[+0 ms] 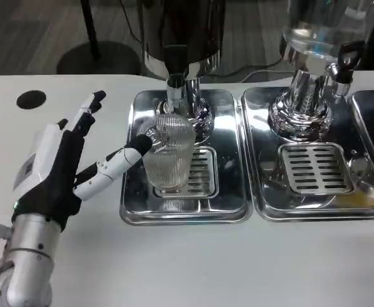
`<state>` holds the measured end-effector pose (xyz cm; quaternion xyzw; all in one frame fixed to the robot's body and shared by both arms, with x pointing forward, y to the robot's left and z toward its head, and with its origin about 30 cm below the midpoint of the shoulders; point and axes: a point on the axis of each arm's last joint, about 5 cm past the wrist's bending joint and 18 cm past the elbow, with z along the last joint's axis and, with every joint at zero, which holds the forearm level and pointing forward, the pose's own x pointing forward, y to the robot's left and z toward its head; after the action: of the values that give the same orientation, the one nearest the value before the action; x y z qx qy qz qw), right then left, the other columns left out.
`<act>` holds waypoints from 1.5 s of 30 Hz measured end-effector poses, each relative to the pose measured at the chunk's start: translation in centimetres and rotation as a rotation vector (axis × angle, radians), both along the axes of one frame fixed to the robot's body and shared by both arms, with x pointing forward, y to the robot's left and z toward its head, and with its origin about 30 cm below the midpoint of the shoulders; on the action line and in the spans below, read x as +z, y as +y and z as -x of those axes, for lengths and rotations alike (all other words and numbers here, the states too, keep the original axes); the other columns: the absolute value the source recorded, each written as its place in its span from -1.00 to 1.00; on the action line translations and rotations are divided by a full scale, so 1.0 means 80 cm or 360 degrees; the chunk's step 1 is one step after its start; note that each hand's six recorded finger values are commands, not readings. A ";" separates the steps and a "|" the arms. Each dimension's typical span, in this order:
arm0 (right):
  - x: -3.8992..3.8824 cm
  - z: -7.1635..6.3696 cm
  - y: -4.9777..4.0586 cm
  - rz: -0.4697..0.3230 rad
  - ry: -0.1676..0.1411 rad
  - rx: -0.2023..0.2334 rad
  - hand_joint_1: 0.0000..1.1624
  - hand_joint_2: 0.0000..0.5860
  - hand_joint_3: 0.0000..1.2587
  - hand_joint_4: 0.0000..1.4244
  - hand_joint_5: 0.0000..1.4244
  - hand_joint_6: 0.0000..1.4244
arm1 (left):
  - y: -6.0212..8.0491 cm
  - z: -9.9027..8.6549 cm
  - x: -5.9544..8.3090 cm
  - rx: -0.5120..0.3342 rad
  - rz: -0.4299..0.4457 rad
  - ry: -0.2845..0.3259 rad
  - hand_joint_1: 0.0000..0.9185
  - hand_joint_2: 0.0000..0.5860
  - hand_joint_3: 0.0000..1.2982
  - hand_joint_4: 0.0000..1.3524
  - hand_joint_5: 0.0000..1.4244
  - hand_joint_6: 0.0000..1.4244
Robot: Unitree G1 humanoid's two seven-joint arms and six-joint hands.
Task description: Grasp the cup under the faucet to collect the drink, then remove the cup.
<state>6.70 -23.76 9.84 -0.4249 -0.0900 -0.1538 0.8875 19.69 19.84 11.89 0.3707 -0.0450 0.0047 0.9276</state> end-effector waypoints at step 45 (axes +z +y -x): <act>0.0039 0.009 -0.003 -0.0009 -0.0013 -0.0012 0.27 0.82 -0.46 -0.63 -0.73 -0.91 | -0.018 -0.013 -0.028 -0.0018 0.0100 0.0200 -0.82 -0.88 -0.59 -0.57 -0.69 -0.95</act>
<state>5.96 -23.99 10.15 -0.4221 -0.0916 -0.1591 0.8878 20.71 18.39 9.66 0.3408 0.0113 -0.0225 0.9398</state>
